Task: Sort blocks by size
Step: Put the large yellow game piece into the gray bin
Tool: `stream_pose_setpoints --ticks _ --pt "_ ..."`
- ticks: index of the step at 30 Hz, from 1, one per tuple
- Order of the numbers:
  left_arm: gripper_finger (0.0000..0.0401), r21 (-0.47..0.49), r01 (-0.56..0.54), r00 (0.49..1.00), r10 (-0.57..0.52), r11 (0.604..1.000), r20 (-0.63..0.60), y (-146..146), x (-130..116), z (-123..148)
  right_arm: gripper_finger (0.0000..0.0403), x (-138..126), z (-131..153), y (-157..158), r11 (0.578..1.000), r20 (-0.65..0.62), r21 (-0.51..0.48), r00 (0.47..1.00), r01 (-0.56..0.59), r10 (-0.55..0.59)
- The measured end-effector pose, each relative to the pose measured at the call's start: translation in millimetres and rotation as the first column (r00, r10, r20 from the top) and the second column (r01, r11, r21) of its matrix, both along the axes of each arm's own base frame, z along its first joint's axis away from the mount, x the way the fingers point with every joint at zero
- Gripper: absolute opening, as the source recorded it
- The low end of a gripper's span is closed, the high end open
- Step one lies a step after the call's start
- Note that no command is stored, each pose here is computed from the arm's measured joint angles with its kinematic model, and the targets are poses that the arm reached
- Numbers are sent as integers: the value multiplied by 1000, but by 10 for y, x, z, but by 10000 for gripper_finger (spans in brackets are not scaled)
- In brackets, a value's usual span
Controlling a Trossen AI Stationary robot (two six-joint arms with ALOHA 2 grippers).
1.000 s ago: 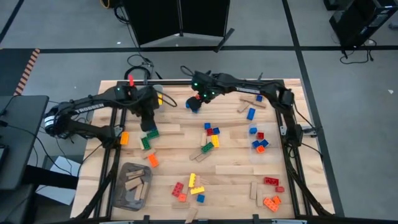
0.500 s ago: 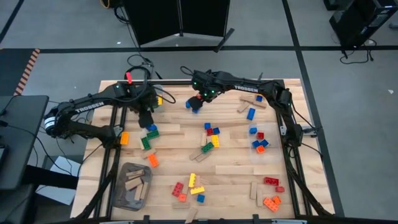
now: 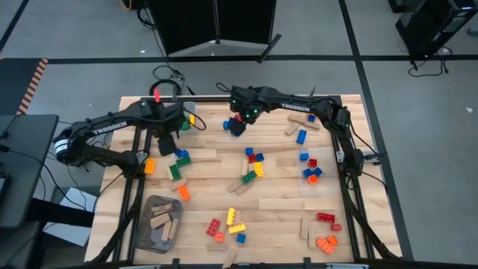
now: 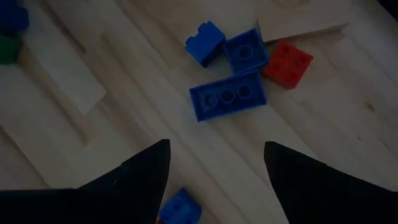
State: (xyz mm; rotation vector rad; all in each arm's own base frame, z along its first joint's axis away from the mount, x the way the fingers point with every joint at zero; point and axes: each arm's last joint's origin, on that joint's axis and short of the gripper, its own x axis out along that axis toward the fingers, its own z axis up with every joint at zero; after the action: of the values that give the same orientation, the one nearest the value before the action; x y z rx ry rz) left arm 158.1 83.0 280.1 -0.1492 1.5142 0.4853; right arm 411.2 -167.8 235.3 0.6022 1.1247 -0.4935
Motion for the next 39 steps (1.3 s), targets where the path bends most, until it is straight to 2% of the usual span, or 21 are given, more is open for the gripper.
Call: stream_pose_setpoints --ticks 5,7,9,12,14,23,25,29,32,35,39 --pt "163 -29 -13 998 11 999 -60 -18 -38 -16 274 -7 -8 33 998 -21 -7 998 -56 56" --pt "163 -22 -45 998 44 999 -42 -13 -26 -17 273 -13 -11 46 997 -32 -8 997 -74 74" --pt "163 -18 -124 992 124 992 -20 -11 -22 -16 272 -23 -16 62 996 -47 -6 995 -91 90" --pt "163 -13 -279 960 279 960 19 -8 -16 -16 270 -35 -22 81 994 -66 -1 992 -108 108" --pt "163 -14 -345 938 346 938 36 -7 -13 -16 270 -50 -27 87 993 -82 5 990 -118 118" --pt "163 -26 -481 863 478 876 160 32 68 -8 267 -132 23 113 987 -137 5 977 -163 163" --pt "163 -64 -504 838 505 862 204 40 109 -4 265 -181 102 120 987 -160 -33 976 -156 149" --pt "163 -186 -468 799 503 864 329 23 273 20 264 -306 349 139 983 -156 -100 978 -156 140" --pt "163 -259 -468 735 535 845 417 -50 436 40 265 -444 558 151 981 -140 -117 980 -158 141" --pt "163 -323 -514 662 607 795 440 -183 610 8 265 -627 788 169 976 -145 -160 982 -147 124" --pt "163 -342 -590 615 681 732 397 -423 802 -110 264 -918 1115 205 960 -154 -247 983 -134 98"
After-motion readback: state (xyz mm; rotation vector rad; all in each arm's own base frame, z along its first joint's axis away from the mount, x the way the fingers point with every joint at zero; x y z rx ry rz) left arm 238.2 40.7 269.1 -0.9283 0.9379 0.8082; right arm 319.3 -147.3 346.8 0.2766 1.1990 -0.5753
